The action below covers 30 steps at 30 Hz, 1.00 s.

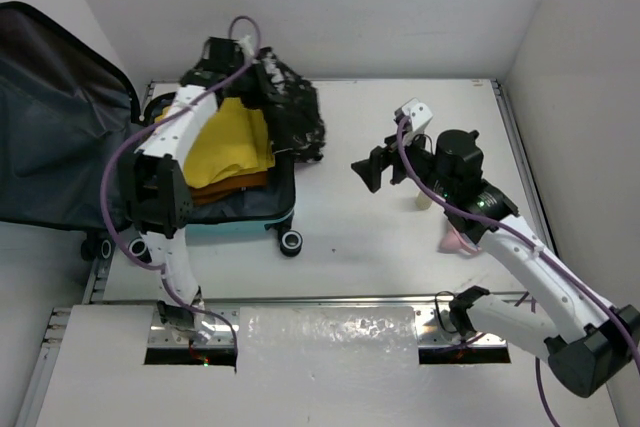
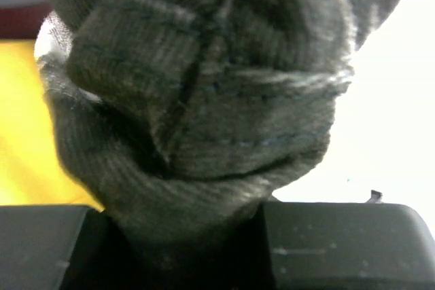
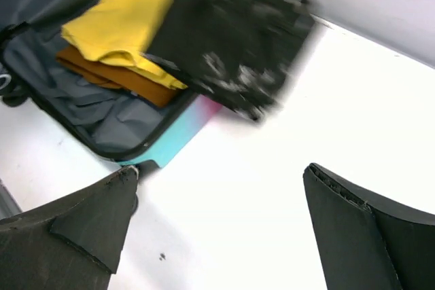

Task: Pack the luggage

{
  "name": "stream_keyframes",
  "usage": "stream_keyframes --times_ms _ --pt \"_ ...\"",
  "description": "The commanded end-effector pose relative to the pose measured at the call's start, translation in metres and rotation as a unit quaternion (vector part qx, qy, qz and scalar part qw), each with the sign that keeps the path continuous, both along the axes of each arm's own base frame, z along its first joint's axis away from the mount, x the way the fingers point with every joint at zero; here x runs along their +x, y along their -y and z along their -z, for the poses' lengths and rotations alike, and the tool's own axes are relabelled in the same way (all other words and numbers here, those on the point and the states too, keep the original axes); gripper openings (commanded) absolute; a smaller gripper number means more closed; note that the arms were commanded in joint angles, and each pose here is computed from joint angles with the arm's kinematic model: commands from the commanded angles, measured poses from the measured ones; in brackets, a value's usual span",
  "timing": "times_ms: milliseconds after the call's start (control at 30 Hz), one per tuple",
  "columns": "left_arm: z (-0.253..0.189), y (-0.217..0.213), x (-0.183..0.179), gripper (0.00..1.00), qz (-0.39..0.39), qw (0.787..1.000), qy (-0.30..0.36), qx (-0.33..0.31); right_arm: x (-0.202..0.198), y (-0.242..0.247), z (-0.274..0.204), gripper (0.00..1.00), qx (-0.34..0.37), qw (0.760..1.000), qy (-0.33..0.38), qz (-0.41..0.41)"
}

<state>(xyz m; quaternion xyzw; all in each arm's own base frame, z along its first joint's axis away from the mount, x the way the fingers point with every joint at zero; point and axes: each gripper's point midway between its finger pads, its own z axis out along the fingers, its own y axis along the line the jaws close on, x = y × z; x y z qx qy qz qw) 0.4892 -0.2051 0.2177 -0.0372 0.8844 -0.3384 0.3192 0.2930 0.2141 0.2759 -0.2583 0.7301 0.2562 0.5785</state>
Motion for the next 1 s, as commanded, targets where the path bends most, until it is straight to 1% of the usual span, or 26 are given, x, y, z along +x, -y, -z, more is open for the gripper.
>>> stream_keyframes --times_ms 0,33,67,100,133,167,233,267,300,333,367,400,467,533,600,633,667,700,767,800,867,900,933,967 --pt "-0.032 -0.032 -0.033 0.00 0.085 0.996 0.024 0.017 -0.001 0.016 0.002 0.99 -0.023 0.999 -0.003 0.033" --pt "-0.036 -0.039 -0.030 0.00 0.098 0.993 0.043 0.046 -0.001 0.022 0.001 0.99 -0.039 0.998 -0.001 0.042" --pt "-0.033 -0.050 -0.030 0.00 0.094 0.992 0.035 0.071 -0.001 0.026 -0.002 0.99 -0.043 0.998 0.001 0.049" --pt "-0.022 -0.068 -0.037 0.00 0.080 0.991 0.002 0.105 -0.001 0.028 -0.006 0.99 -0.046 0.997 0.007 0.054" --pt "-0.009 -0.094 -0.030 0.00 0.050 0.985 -0.010 0.164 -0.001 0.031 -0.011 0.99 -0.044 0.997 0.018 0.058" --pt "-0.011 -0.112 -0.028 0.00 0.029 0.981 -0.015 0.190 -0.001 0.031 -0.014 0.99 -0.042 0.997 0.021 0.059" --pt "-0.003 -0.168 -0.027 0.00 -0.046 0.970 -0.043 0.237 -0.003 0.028 -0.011 0.99 -0.040 0.998 0.022 0.048" --pt "-0.001 -0.208 -0.028 0.00 -0.094 0.963 -0.059 0.245 -0.006 0.024 -0.010 0.99 -0.037 0.999 0.021 0.033" --pt "-0.001 -0.227 -0.030 0.00 -0.129 0.956 -0.069 0.253 -0.007 0.022 -0.003 0.99 -0.038 0.999 0.016 0.028" --pt "-0.002 -0.257 -0.033 0.00 -0.175 0.937 -0.080 0.292 -0.006 0.021 -0.001 0.99 -0.036 0.999 0.015 0.027" --pt "-0.003 -0.281 -0.036 0.00 -0.206 0.923 -0.087 0.314 -0.005 0.019 0.003 0.99 -0.037 0.999 0.010 0.024" --pt "0.002 -0.296 -0.039 0.00 -0.208 0.910 -0.092 0.347 -0.005 0.018 0.008 0.99 -0.039 0.999 0.006 0.020" --pt "0.010 -0.309 -0.038 0.00 -0.217 0.894 -0.100 0.378 -0.005 0.015 0.012 0.99 -0.041 0.999 0.004 0.012" --pt "0.029 -0.320 -0.038 0.00 -0.210 0.879 -0.120 0.410 -0.005 0.012 0.016 0.99 -0.039 0.999 0.004 0.004" --pt "0.052 -0.327 -0.029 0.01 -0.207 0.871 -0.141 0.424 -0.005 0.009 0.019 0.99 -0.040 0.999 0.000 -0.005" --pt "0.058 -0.333 -0.024 0.02 -0.212 0.862 -0.149 0.436 -0.006 0.008 0.020 0.99 -0.041 0.999 -0.004 -0.009" --pt "0.064 -0.337 -0.022 0.03 -0.214 0.856 -0.159 0.442 -0.006 0.007 0.020 0.99 -0.042 0.999 -0.004 -0.012" --pt "0.083 -0.340 -0.017 0.05 -0.212 0.852 -0.178 0.445 -0.006 0.007 0.020 0.99 -0.043 0.999 -0.003 -0.014" --pt "0.081 -0.344 -0.007 0.08 -0.222 0.849 -0.174 0.446 -0.007 0.007 0.019 0.99 -0.042 0.999 0.000 -0.015" --pt "0.084 -0.348 -0.004 0.09 -0.244 0.840 -0.180 0.449 -0.005 0.006 0.020 0.99 -0.043 0.999 -0.003 -0.015" --pt "0.065 -0.351 0.006 0.24 -0.271 0.839 -0.153 0.445 -0.004 0.003 0.025 0.99 -0.045 0.999 -0.014 -0.020" --pt "0.045 -0.351 0.009 0.68 -0.294 0.842 -0.130 0.434 -0.003 0.001 0.025 0.99 -0.045 0.999 -0.018 -0.023" --pt "0.029 -0.351 0.011 0.99 -0.310 0.844 -0.110 0.423 -0.001 -0.001 0.031 0.99 -0.047 0.998 -0.030 -0.026" --pt "0.013 -0.351 0.016 1.00 -0.327 0.849 -0.084 0.407 -0.001 -0.003 0.033 0.99 -0.046 0.998 -0.035 -0.029"
